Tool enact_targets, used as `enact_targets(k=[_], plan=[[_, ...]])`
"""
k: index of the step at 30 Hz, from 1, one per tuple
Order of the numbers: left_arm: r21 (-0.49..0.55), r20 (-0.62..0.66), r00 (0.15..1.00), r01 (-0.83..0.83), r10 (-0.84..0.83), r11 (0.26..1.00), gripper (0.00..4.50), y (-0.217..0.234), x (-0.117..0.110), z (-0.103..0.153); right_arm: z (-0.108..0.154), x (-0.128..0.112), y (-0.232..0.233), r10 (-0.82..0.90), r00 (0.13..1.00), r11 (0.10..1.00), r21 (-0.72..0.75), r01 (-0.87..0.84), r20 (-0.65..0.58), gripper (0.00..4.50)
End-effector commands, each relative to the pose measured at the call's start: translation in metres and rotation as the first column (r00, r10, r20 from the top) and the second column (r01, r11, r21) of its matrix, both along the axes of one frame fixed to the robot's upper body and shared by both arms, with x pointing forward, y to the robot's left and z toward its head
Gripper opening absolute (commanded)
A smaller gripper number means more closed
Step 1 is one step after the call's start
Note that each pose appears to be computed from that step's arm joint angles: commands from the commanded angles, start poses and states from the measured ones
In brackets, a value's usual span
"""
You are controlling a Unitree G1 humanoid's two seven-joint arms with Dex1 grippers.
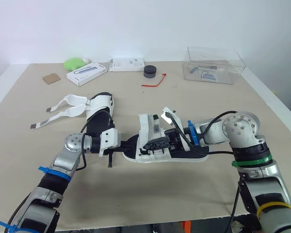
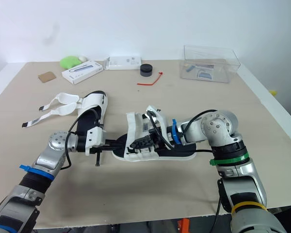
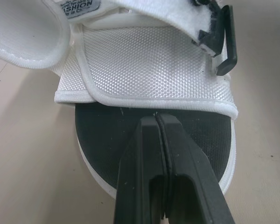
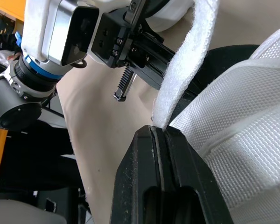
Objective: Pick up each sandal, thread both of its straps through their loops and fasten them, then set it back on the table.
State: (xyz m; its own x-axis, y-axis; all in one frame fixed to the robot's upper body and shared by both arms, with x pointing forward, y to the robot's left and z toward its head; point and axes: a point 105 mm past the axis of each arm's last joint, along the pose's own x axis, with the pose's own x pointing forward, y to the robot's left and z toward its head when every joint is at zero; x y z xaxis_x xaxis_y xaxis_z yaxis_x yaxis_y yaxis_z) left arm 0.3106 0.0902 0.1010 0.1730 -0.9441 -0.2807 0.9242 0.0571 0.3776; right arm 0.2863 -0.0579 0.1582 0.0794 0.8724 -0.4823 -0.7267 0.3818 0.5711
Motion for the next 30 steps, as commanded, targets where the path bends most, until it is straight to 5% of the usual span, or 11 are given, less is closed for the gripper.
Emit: enact_targets(k=[1, 25, 30], plan=[[0.067, -0.079, 0.997, -0.013, 0.018, 0.998, 0.0, 0.005, -0.004, -0.025, 0.004, -0.004, -0.002, 0.031, 0.999, 0.999, -0.012, -0.031, -0.009, 0.03], [0.066, -0.073, 0.997, -0.023, 0.027, 0.998, 0.0, 0.005, 0.0, -0.024, -0.014, -0.013, -0.002, 0.168, 0.982, 0.974, -0.165, -0.152, 0.087, 0.03], [0.069, -0.075, 0.997, -0.023, 0.028, 0.997, 0.0, 0.005, 0.0, -0.024, -0.004, -0.004, 0.001, 0.178, 0.963, 0.977, -0.157, -0.147, 0.201, 1.85]])
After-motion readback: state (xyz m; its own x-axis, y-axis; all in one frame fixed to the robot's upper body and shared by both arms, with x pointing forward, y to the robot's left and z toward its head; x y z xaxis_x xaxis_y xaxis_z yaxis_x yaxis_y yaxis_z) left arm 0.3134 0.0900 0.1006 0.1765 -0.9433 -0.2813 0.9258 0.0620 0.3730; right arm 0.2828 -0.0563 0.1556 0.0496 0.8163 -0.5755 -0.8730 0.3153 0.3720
